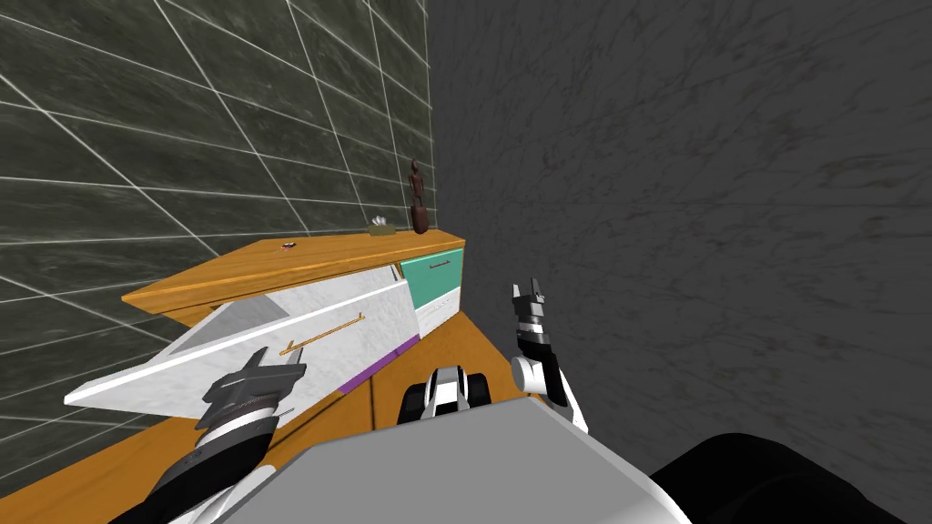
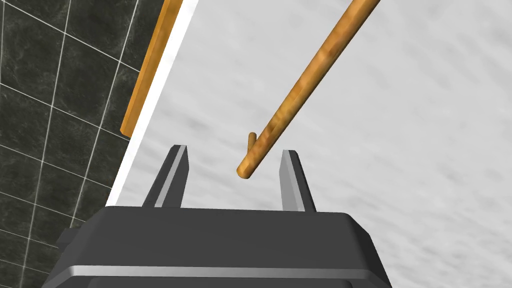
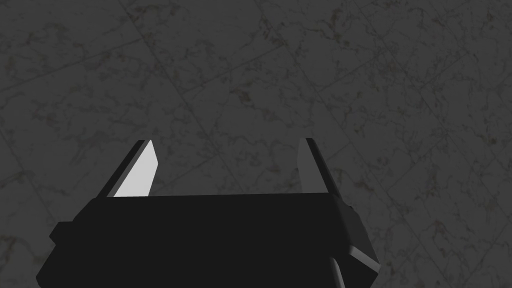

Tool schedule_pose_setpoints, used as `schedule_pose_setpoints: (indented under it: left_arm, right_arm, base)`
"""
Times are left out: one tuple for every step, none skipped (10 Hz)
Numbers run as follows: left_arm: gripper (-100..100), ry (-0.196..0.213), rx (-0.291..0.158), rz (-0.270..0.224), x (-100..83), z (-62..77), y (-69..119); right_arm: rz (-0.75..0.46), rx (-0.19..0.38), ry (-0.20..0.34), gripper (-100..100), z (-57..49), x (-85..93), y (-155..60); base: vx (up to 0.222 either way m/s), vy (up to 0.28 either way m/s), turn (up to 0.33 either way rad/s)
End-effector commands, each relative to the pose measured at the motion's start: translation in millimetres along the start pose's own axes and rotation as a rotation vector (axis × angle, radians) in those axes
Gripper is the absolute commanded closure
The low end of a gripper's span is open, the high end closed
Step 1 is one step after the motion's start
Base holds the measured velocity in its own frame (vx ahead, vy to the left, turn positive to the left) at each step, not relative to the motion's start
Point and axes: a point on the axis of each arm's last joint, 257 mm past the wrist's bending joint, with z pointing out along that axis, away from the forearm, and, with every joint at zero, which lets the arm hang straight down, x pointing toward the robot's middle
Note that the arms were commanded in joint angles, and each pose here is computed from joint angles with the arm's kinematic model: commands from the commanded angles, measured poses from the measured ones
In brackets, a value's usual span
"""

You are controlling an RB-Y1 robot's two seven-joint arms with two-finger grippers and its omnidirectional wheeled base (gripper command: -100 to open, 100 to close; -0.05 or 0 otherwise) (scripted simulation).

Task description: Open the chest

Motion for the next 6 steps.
schedule_pose_setpoints:
  left_arm:
    - [-100,-0.001,0.001,-0.003,2.3,-7.6,-17.0]
    - [-100,-0.001,0.001,-0.004,3.1,-10.1,-22.7]
    - [-100,-0.001,0.001,-0.004,4.1,-12.7,-28.3]
    - [-100,-0.001,0.000,-0.004,5.3,-15.3,-33.9]
    - [-100,-0.001,-0.001,-0.004,6.7,-17.8,-39.4]
    - [-100,0.000,-0.001,-0.004,8.3,-20.4,-44.8]
  right_arm:
    - [0.000,0.000,0.000,0,0.0,0.0,0.0]
    - [0.000,0.000,0.000,0,0.0,-0.1,0.0]
    - [0.000,0.000,0.000,0,0.0,-0.1,0.0]
    - [0.000,0.000,0.000,0,0.0,0.0,0.0]
    - [0.000,0.000,0.000,0,0.0,0.0,0.0]
    - [0.000,0.000,0.000,0,0.0,0.0,0.0]
  base:
    - [0.051,0.002,-0.001]
    - [0.048,0.005,0.001]
    - [0.041,0.006,-0.001]
    - [0.037,0.007,-0.005]
    - [0.033,0.003,-0.006]
    - [0.031,0.001,-0.002]
